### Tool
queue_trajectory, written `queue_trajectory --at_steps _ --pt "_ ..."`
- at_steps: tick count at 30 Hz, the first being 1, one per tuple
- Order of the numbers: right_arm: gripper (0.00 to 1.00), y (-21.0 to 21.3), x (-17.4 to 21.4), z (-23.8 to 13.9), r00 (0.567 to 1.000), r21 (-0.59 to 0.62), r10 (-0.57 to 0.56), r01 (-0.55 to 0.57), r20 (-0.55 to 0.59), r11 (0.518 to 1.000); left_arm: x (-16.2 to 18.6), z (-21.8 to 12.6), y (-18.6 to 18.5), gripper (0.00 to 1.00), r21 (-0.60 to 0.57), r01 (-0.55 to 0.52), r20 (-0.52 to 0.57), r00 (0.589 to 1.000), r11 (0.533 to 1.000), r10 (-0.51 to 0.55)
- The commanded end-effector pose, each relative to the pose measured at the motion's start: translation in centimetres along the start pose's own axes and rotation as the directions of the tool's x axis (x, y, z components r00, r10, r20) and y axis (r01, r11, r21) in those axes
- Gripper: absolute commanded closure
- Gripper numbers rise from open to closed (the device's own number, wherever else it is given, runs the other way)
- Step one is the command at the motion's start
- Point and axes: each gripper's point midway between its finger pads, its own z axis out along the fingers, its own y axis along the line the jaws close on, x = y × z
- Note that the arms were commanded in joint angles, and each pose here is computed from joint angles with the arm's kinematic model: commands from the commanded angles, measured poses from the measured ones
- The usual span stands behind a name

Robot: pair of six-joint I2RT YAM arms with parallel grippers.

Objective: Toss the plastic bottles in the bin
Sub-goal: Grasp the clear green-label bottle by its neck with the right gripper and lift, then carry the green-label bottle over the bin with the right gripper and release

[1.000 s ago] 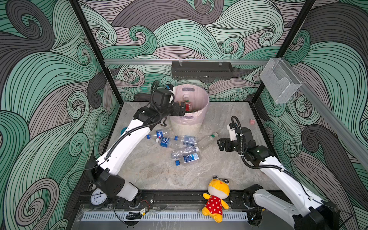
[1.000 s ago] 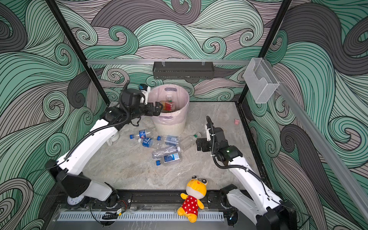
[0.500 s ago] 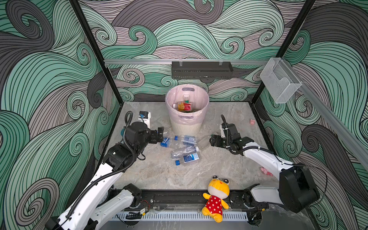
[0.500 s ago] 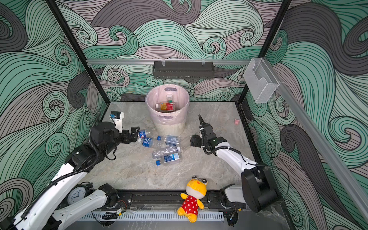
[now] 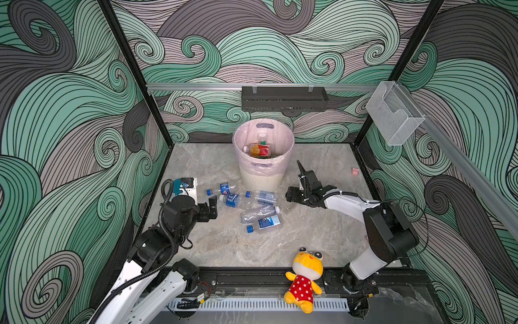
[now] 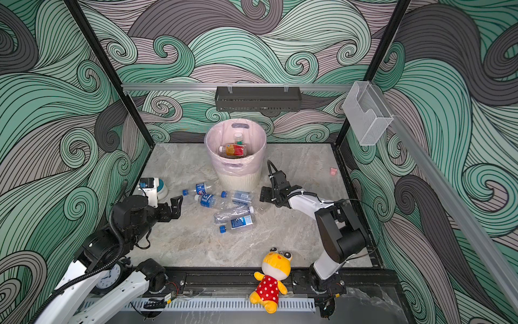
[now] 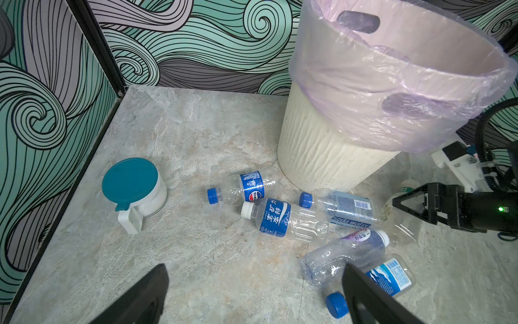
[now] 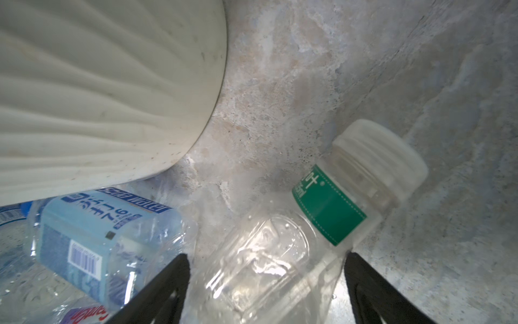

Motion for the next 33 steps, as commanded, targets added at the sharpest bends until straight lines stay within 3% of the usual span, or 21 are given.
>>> queue_trajectory --at_steps 1,10,15,22,27,33 --pt "0.19 -1.2 -0.3 0.0 1.000 0.069 -0.022 0.022 -0.005 0.997 0.7 -0.2 1.0 0.02 -0.045 0.007 -0.019 1.000 0.999 -0.008" --pt "0.29 -4.1 0.8 -1.8 0.986 0.194 -0.146 0.159 -0.081 0.968 1.4 0.0 1.2 0.02 -0.051 0.022 -0.036 0.999 0.998 -0.024" --pt "0.30 -4.5 1.5 -1.9 0.979 0.193 -0.170 0.190 -0.115 0.963 1.4 0.1 0.9 0.02 -0.039 0.034 -0.038 0.999 0.999 -0.036" --pt "0.47 -4.3 1.8 -1.4 0.975 0.170 -0.177 0.199 -0.133 0.965 1.7 0.2 1.1 0.02 -0.051 0.033 -0.056 0.998 0.998 -0.036" --pt "0.52 -3.1 0.3 -3.8 0.981 0.106 -0.190 0.193 -0.031 0.976 1.9 -0.1 1.4 0.02 -0.060 0.050 -0.058 0.997 0.997 -0.053" --pt "0.54 -0.1 -3.6 -10.7 0.955 -0.058 -0.187 0.205 0.228 0.977 1.6 -0.6 1.4 0.02 -0.050 0.072 -0.045 0.996 0.996 -0.074"
